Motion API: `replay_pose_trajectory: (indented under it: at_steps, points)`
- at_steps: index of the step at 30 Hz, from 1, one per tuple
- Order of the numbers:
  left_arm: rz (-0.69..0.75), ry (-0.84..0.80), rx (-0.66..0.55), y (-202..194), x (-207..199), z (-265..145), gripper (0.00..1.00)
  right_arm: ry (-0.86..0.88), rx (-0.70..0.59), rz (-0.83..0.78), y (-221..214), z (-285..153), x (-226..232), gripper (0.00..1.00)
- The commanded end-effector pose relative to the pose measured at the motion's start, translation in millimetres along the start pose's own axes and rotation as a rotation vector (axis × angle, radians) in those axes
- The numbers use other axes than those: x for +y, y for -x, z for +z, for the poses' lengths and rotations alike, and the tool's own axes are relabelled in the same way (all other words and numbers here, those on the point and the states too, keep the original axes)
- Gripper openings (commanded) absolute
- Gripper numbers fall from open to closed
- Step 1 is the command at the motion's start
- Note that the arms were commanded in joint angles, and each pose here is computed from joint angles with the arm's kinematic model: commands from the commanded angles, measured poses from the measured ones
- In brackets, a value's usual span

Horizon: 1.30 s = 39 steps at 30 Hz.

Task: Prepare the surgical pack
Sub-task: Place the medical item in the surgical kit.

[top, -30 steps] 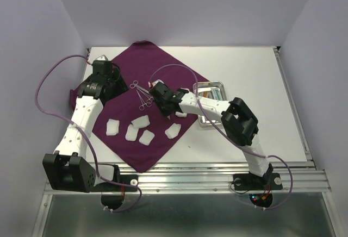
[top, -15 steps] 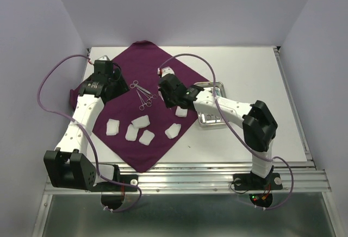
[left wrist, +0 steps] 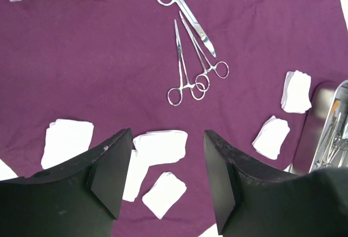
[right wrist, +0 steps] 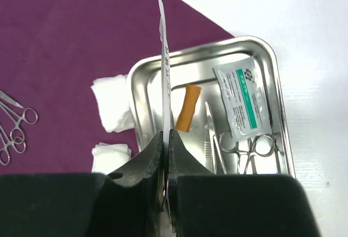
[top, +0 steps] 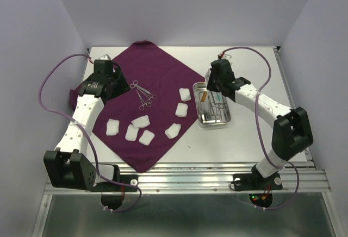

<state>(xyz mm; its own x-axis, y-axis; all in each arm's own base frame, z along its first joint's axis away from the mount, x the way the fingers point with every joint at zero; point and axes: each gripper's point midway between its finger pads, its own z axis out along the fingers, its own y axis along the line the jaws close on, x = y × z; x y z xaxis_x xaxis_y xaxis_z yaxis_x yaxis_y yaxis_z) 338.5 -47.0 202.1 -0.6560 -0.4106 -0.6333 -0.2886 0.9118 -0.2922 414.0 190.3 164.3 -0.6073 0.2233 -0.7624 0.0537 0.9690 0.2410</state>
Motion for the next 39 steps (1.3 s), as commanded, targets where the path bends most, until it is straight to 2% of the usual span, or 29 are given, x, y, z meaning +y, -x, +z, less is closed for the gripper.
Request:
replay_pose_trajectory:
  at_steps: [1, 14, 23, 26, 27, 29, 30, 31, 34, 39]
  points:
    - [0.012, -0.035, -0.025, 6.3, -5.2, -0.1, 0.66, 0.056, -0.001, 0.090, 0.0, 4.3, 5.7, 0.04]
    - [0.022, -0.023, -0.009, 1.5, -1.8, 2.5, 0.66, 0.059, 0.100, 0.109, -34.2, 43.5, 4.2, 0.05]
    - [0.022, -0.017, -0.005, 0.2, -0.5, 4.0, 0.66, 0.064, 0.137, 0.124, -51.1, 52.2, 3.5, 0.09]
    - [0.021, -0.018, 0.000, -1.0, -0.7, 5.6, 0.66, 0.069, 0.146, 0.128, -54.8, 54.6, 4.2, 0.16]
    - [0.018, -0.018, -0.001, -0.9, -1.2, 5.1, 0.66, 0.069, 0.152, 0.129, -56.8, 55.3, 4.0, 0.24]
    - [0.012, -0.014, 0.004, -2.5, 0.0, 6.4, 0.66, 0.068, 0.153, 0.127, -57.6, 55.0, 3.5, 0.32]
    - [0.009, -0.018, 0.009, -4.2, -0.5, 7.6, 0.67, 0.064, 0.154, 0.126, -58.4, 54.8, 2.3, 0.41]
    - [0.002, -0.031, 0.015, -5.9, -2.7, 8.5, 0.67, 0.063, 0.153, 0.125, -58.5, 54.1, 1.7, 0.45]
    - [-0.004, -0.047, 0.041, -13.5, -5.0, 12.2, 0.69, 0.058, 0.138, 0.117, -54.3, 48.9, -0.5, 0.53]
    - [0.006, -0.030, 0.031, -6.8, -4.7, 13.0, 0.69, 0.020, 0.104, 0.103, -43.3, 38.8, -8.6, 0.56]
